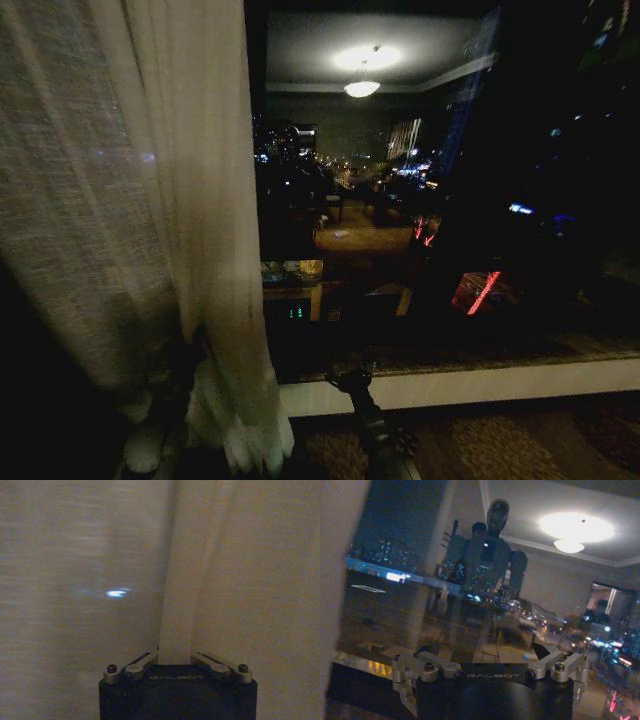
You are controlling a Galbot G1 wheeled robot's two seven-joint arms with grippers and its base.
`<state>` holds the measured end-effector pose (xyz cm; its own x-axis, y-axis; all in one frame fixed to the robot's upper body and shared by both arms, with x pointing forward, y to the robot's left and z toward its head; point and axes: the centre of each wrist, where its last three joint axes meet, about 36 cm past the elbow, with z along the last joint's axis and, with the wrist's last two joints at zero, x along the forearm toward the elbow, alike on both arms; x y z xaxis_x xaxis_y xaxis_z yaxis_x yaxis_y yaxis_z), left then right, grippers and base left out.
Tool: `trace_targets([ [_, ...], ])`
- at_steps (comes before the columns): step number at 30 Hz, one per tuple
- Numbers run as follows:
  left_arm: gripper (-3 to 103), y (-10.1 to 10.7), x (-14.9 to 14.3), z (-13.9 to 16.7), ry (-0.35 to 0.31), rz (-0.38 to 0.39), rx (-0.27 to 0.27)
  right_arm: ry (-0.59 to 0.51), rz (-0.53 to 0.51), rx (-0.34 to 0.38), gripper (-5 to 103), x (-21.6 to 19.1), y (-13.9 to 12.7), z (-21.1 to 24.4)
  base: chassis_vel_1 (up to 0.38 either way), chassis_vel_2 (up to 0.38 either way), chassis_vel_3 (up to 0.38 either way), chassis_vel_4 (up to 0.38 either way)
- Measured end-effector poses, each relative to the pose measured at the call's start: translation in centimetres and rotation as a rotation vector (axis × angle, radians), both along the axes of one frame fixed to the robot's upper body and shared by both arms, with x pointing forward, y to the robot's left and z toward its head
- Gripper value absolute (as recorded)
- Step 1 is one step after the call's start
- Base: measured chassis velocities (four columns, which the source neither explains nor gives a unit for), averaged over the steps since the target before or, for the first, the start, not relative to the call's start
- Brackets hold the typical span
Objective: Open the curtains by pulling them apart, changing their state from closed to fully open.
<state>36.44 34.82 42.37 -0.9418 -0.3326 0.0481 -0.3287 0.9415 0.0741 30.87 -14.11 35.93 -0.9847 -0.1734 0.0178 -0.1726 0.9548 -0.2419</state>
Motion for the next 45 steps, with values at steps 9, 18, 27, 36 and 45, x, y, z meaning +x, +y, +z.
trace_targets([
  [9, 0, 6.0, -0.9, 0.6, -0.006, 0.130, 0.068, -0.002, 0.011, 0.003, 100, 0.2, 0.4, 0.0, 0.000, 0.000, 0.000, 0.000],
  [18, 0, 1.3, -3.0, 0.5, 0.006, -0.103, -0.016, -0.008, 0.009, 0.007, 100, 0.4, 0.6, 0.1, 0.000, 0.000, 0.000, 0.000],
  [27, 16, -0.3, -4.1, 0.9, 0.031, -0.163, -0.048, -0.001, 0.002, 0.000, 100, 0.3, 0.1, -0.2, 0.000, 0.000, 0.000, 0.000],
  [36, 48, -0.4, -3.5, 1.1, 0.051, -0.268, -0.044, 0.007, 0.004, 0.002, 100, 0.6, 0.4, -0.6, 0.000, 0.000, 0.000, 0.000],
  [45, 81, -0.8, -1.4, 0.8, 0.073, -0.390, -0.040, 0.012, 0.009, -0.005, 100, 0.4, 0.3, -0.8, 0.000, 0.000, 0.000, 0.000],
])
